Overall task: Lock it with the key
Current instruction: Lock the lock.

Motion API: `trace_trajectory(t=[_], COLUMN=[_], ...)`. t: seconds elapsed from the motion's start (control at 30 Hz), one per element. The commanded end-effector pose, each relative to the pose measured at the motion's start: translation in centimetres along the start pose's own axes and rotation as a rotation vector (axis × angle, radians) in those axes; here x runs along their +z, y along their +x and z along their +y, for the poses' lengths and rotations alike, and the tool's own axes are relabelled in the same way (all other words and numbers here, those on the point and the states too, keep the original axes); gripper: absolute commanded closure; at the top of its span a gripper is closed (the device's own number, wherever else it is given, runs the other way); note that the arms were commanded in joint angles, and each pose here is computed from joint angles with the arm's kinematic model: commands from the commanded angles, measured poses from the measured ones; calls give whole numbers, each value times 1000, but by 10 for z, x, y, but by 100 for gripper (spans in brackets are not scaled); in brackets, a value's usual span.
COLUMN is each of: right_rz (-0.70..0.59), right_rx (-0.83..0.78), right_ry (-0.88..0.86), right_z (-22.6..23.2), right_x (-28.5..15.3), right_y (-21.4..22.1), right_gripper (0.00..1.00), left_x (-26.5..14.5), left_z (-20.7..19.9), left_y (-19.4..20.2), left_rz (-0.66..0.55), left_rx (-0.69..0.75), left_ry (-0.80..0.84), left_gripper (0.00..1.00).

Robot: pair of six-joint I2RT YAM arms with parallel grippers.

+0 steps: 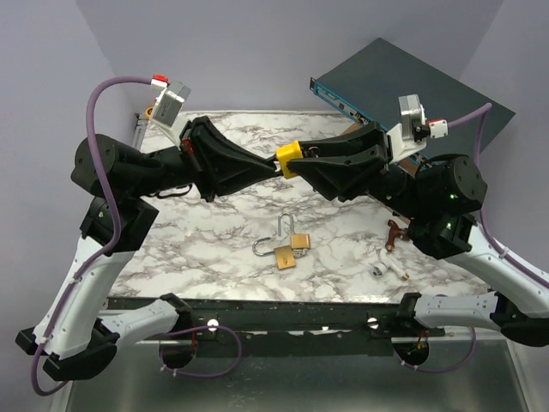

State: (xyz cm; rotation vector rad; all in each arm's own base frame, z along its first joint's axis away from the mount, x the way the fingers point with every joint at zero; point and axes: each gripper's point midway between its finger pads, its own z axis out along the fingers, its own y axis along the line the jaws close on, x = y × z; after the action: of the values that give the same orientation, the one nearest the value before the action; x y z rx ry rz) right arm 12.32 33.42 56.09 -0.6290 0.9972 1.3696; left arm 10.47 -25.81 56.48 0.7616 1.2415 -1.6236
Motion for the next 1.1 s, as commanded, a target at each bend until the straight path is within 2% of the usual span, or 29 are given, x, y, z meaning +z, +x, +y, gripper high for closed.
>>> trace_trajectory(t=[0.0,0.23,0.5,0.67,0.83,1.07], right_rz=[691,659,592,553,517,465], right_rx=[134,94,62,57,36,-52], right_ry=[64,118,136,110,103,134], right_z=[-22,-29,-27,-19,-15,-17], right_x=[-42,-45,-40,-37,-41,-54], right_y=[227,215,179,160,144,110], right_gripper=[99,99,98,65,40,27], left_x=[34,28,-3,-21,-34,-49], left_z=[32,34,28,24,11,2], left_y=[11,14,10,13,18,30], left_rz=[34,44,9,0,-3,14], left_rx=[-83,-54,37,95,152,188], left_ry=[-30,-59,-57,-61,-35,-34], left_gripper=[100,100,100,100,100,100])
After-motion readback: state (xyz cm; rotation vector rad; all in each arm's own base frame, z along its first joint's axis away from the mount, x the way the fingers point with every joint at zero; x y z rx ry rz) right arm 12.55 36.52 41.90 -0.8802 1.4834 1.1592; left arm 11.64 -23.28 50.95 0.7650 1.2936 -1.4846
